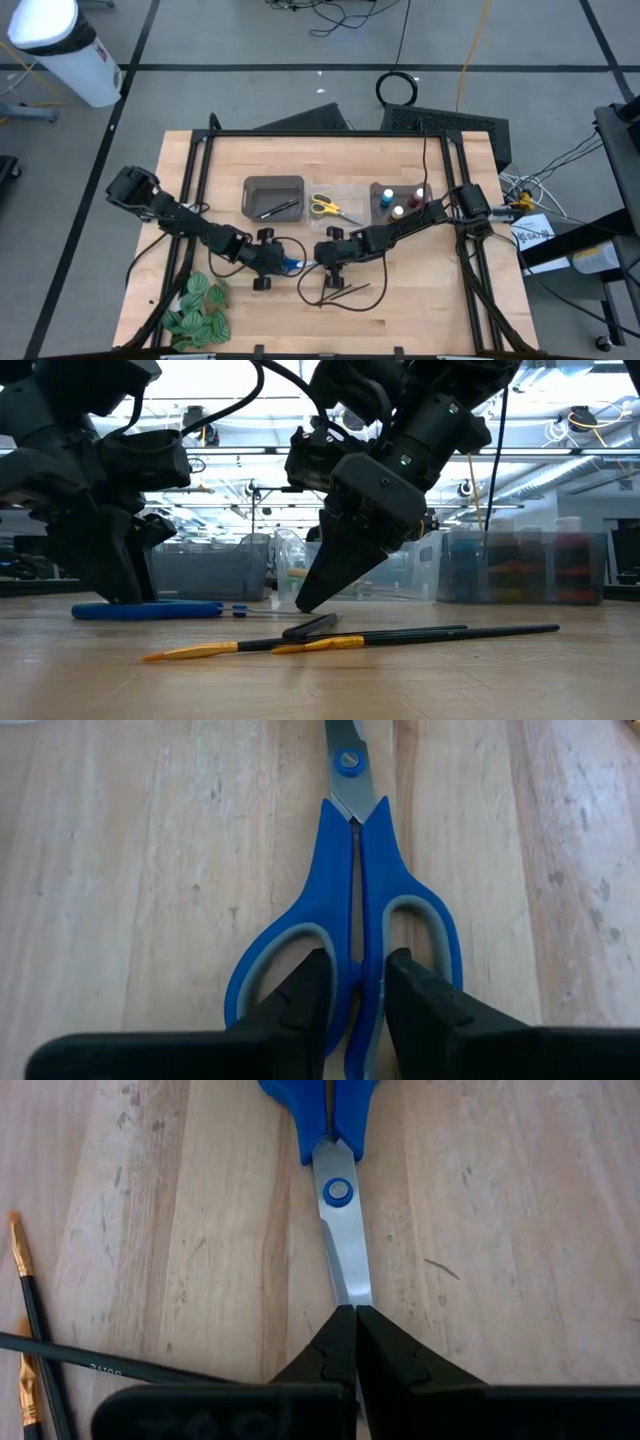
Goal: Pick & Place Paint Supplies
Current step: Put the blue scissors into the transparent bin
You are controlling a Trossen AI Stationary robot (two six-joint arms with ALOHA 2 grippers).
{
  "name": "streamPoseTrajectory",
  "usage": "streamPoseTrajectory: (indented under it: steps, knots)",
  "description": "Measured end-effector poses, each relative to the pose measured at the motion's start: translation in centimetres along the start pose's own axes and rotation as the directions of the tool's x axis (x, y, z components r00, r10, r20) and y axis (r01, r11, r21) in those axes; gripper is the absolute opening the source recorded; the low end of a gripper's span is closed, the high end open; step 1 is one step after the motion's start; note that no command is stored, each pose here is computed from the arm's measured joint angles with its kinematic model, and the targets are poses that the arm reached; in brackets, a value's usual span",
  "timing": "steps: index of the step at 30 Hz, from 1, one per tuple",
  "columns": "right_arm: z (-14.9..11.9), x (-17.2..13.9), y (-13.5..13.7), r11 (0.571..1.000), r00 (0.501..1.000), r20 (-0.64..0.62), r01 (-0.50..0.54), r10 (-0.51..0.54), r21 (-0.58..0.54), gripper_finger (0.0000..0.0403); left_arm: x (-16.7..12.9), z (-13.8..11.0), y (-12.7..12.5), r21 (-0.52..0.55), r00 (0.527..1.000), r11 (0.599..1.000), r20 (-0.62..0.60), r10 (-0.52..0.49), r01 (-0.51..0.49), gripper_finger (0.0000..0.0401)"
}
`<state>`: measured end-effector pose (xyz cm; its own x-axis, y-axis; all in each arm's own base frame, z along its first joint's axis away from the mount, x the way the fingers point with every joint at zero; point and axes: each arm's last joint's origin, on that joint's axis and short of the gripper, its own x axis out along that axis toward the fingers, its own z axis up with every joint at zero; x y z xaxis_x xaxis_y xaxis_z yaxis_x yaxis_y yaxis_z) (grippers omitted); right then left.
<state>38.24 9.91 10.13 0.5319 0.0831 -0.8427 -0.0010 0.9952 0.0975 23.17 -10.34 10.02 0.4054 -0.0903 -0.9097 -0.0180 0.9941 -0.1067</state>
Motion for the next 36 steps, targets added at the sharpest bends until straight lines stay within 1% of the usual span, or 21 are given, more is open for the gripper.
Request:
streamPoseTrajectory:
  steps: [4,8,9,10,11,12,15,17,20,22,23,26,28,31,36]
  knots:
    - [0.2,-0.2,0.1,1.000,1.000,0.015,-0.004,0.004,0.000,0.0000,0.0,0.0,0.0,-0.002,1.000,1.000,0.004,-0.003,0.003,0.0085]
    - [1.0,-1.7,0.1,1.000,0.998,0.058,-0.008,0.009,-0.008,0.0000,-0.5,0.3,-0.3,0.021,0.999,0.999,0.039,-0.025,0.024,0.0081]
    - [1.2,-2.2,0.2,1.000,0.998,0.063,0.000,0.002,-0.018,0.0000,-0.7,0.4,-0.5,0.032,0.998,0.999,0.047,-0.029,0.028,0.0067]
    - [1.3,-2.8,0.4,0.999,0.997,0.070,0.015,-0.013,-0.028,0.0000,-1.0,0.6,-0.6,0.046,0.998,0.998,0.053,-0.040,0.037,0.0032]
    - [1.3,-3.5,0.5,0.999,0.996,0.079,0.033,-0.030,-0.036,0.0000,-1.4,0.8,-0.8,0.062,0.996,0.997,0.072,-0.048,0.043,0.0015]
    - [1.7,-4.2,0.7,0.998,0.993,0.108,0.041,-0.035,-0.050,0.0000,-1.8,0.9,-0.9,0.078,0.995,0.996,0.081,-0.051,0.045,0.0005]
    - [3.0,-7.0,1.5,0.995,0.973,0.223,0.070,-0.052,-0.073,0.0000,-2.7,1.2,-1.2,0.111,0.993,0.993,0.109,-0.054,0.042,0.0001]
    - [3.1,-8.3,1.9,0.993,0.962,0.266,0.088,-0.065,-0.077,0.0000,-3.2,1.5,-1.4,0.119,0.988,0.992,0.141,-0.061,0.044,0.0000]
    - [2.4,-9.5,2.2,0.992,0.956,0.281,0.109,-0.085,-0.070,0.0000,-3.4,1.6,-1.4,0.118,0.988,0.993,0.153,-0.031,0.013,0.0000]
    - [2.1,-10.1,2.4,0.993,0.947,0.315,0.094,-0.068,-0.071,0.0000,-3.3,1.2,-1.3,0.123,0.991,0.992,0.132,-0.013,-0.003,0.0000]
    - [1.9,-10.2,2.5,0.994,0.937,0.346,0.082,-0.053,-0.069,0.0000,-3.3,1.3,-1.3,0.121,0.990,0.993,0.139,-0.010,-0.007,0.0000]
    - [1.0,-9.7,2.4,0.997,0.909,0.416,0.056,-0.026,-0.060,0.0000,-3.3,1.4,-1.4,0.100,0.989,0.995,0.149,-0.008,-0.007,0.0000]
    - [0.3,-9.2,2.2,0.997,0.895,0.446,0.044,-0.014,-0.057,0.0000,-3.3,1.4,-1.4,0.114,0.990,0.993,0.140,-0.019,0.002,0.0003]
    - [-0.2,-9.1,2.0,0.999,0.865,0.501,0.025,0.002,-0.046,0.0000,-3.4,1.2,-1.6,0.133,0.990,0.991,0.141,-0.023,0.004,0.0021]
    - [-1.2,-8.6,1.6,0.998,0.880,0.475,0.037,-0.010,-0.046,0.0004,-3.5,1.2,-2.1,0.082,0.985,0.997,0.173,0.000,-0.015,0.0078]
